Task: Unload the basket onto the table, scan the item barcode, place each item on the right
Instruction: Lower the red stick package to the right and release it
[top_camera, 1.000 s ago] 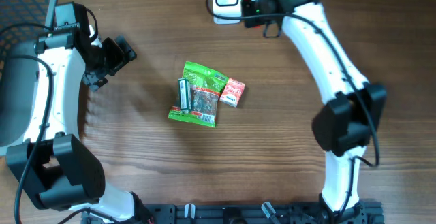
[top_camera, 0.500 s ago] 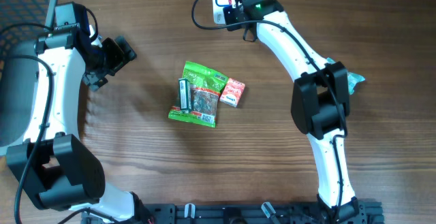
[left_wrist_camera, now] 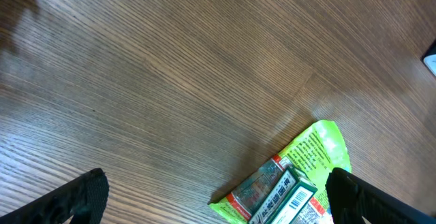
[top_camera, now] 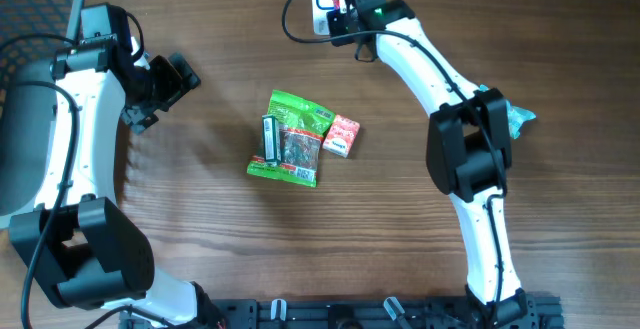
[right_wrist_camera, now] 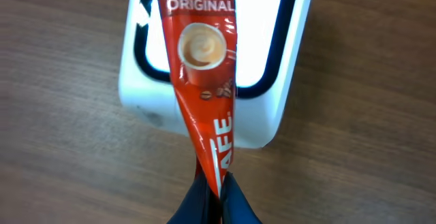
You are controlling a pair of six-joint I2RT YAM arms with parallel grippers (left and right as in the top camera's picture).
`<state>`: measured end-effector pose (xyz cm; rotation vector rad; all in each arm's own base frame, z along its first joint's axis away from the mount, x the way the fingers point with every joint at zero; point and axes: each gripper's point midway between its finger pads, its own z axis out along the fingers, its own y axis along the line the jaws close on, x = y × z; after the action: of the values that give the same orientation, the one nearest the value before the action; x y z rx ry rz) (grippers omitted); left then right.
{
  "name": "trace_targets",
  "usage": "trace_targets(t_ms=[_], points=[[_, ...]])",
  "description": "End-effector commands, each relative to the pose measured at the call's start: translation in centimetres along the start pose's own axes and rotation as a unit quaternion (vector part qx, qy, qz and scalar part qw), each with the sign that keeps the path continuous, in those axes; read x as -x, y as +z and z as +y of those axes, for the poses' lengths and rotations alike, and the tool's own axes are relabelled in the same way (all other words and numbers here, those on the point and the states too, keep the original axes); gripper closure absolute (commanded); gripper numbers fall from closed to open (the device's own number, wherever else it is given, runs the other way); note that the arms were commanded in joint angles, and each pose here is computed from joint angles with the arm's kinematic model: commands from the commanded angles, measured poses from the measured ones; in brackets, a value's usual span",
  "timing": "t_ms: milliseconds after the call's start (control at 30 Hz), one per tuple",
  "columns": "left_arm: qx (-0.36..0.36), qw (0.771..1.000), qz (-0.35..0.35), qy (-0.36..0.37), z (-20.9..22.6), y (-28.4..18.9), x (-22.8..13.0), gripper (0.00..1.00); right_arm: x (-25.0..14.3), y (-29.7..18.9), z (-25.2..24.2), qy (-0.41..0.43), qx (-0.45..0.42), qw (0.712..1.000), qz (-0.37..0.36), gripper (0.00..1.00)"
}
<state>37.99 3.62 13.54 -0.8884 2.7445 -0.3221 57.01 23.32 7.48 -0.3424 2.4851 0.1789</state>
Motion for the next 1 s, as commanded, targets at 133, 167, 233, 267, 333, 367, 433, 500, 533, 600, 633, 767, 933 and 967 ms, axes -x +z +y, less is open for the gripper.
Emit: trace_targets(t_ms=[133, 167, 233, 267, 333, 367, 433, 500, 533, 600, 633, 767, 933, 967], points=[[-0.001, 1.000, 0.007, 0.002, 0.1, 0.4, -0.2, 0.00, 3.7, -16.4, -0.2, 0.031, 0.075, 0.997, -0.020, 0.96], [-0.001, 1.000, 0.007, 0.002, 0.1, 0.4, -0.2, 0.00, 3.2, -17.8, -0.6, 0.035, 0.072, 0.997, -0.010, 0.96], [-0.001, 1.000, 0.007, 0.002, 0.1, 0.4, -0.2, 0.00, 1.3, -20.4, -1.6, 0.045, 0.063, 0.997, 0.022, 0.96], [-0.001, 1.000, 0.007, 0.002, 0.1, 0.4, -0.2, 0.00, 0.4, -21.4, -2.1, 0.050, 0.058, 0.996, 0.039, 0.96], [-0.001, 1.000, 0.007, 0.002, 0.1, 0.4, -0.2, 0.00, -1.6, -22.7, -3.0, 0.060, 0.048, 0.994, 0.075, 0.96], [-0.001, 1.000, 0.007, 0.002, 0.1, 0.4, -0.2, 0.00, -2.9, -23.1, -3.9, 0.066, 0.032, 0.992, 0.102, 0.96], [-0.001, 1.000, 0.007, 0.002, 0.1, 0.4, -0.2, 0.00, -6.4, -23.6, -6.9, 0.078, -0.036, 0.982, 0.169, 0.96], [-0.001, 1.000, 0.007, 0.002, 0.1, 0.4, -0.2, 0.00, -9.4, -23.8, -9.1, 0.106, -0.085, 0.965, 0.222, 0.96], [-0.001, 1.000, 0.007, 0.002, 0.1, 0.4, -0.2, 0.00, -10.6, -23.7, -9.6, 0.112, -0.089, 0.959, 0.244, 0.96], [-0.001, 1.000, 0.007, 0.002, 0.1, 0.4, -0.2, 0.00, -12.6, -23.3, -10.1, 0.119, -0.094, 0.949, 0.277, 0.96], [-0.001, 1.000, 0.007, 0.002, 0.1, 0.4, -0.2, 0.00, -14.0, -22.9, -10.5, 0.125, -0.097, 0.941, 0.299, 0.96], [-0.001, 1.000, 0.007, 0.002, 0.1, 0.4, -0.2, 0.00, -19.7, -21.8, -13.2, 0.147, -0.172, 0.902, 0.368, 0.96], [-0.001, 1.000, 0.007, 0.002, 0.1, 0.4, -0.2, 0.00, -24.3, -20.2, -14.1, 0.138, -0.192, 0.881, 0.411, 0.94], [-0.001, 1.000, 0.007, 0.002, 0.1, 0.4, -0.2, 0.00, -24.9, -19.8, -14.1, 0.136, -0.190, 0.880, 0.413, 0.84]])
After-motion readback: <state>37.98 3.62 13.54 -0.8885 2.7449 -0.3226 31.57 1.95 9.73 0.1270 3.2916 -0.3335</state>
